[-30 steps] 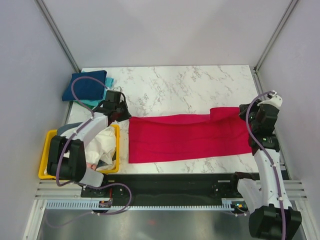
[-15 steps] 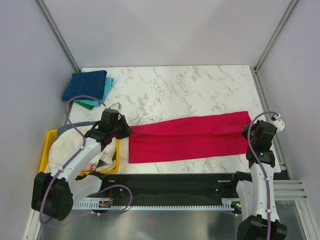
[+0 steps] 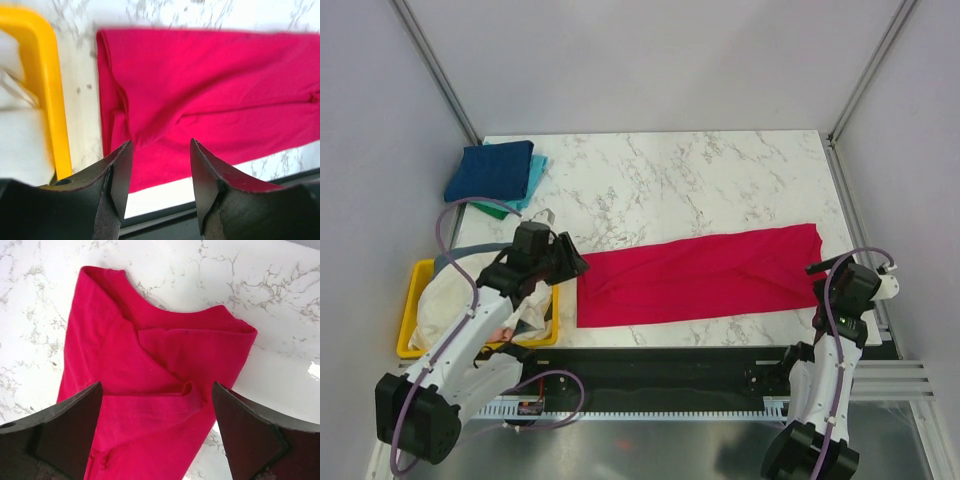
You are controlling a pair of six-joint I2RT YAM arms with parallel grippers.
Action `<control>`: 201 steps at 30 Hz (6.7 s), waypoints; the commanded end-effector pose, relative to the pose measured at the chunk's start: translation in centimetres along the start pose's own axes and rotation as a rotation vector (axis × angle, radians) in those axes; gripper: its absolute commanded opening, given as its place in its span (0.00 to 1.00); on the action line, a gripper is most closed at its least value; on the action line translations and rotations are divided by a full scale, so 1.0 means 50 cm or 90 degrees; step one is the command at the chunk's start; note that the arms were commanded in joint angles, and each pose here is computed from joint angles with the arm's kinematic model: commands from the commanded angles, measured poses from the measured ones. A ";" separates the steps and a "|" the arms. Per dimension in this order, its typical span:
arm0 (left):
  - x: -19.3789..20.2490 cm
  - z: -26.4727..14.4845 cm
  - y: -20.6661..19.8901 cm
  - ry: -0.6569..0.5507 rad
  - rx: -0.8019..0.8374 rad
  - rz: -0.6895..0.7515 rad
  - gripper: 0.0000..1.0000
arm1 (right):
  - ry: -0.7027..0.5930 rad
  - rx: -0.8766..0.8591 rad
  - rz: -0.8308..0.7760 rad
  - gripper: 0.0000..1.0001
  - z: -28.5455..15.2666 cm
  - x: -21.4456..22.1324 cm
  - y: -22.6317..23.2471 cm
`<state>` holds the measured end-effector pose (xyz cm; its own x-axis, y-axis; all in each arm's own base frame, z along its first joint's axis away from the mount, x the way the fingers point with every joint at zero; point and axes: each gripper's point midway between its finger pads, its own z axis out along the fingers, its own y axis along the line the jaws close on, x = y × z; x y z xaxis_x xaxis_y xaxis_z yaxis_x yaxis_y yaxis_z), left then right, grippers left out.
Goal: Fold and stack the t-shirts
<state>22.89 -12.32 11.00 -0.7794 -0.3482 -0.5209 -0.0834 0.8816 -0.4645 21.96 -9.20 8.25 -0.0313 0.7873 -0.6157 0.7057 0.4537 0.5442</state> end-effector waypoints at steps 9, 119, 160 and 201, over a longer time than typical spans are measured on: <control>-0.061 0.092 -0.096 -0.003 -0.026 0.105 0.55 | 0.076 -0.147 0.002 0.97 -0.019 -0.020 0.155; 0.353 0.102 -0.122 0.167 0.104 0.143 0.41 | 0.571 -0.212 -0.391 0.32 -0.256 0.502 -0.002; -0.144 0.136 -0.311 0.057 0.102 0.197 0.02 | 0.250 -0.264 -0.514 0.00 -0.042 0.252 0.568; -0.293 0.217 -0.274 0.100 0.121 0.119 0.67 | 0.393 -0.286 -0.425 0.81 0.042 0.289 0.520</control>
<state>45.18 -20.63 17.46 -0.8616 -0.1495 -0.4851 0.1105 0.8776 -0.4665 44.44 11.55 14.39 -0.7322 0.3326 -0.5944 0.1219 0.9226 0.3661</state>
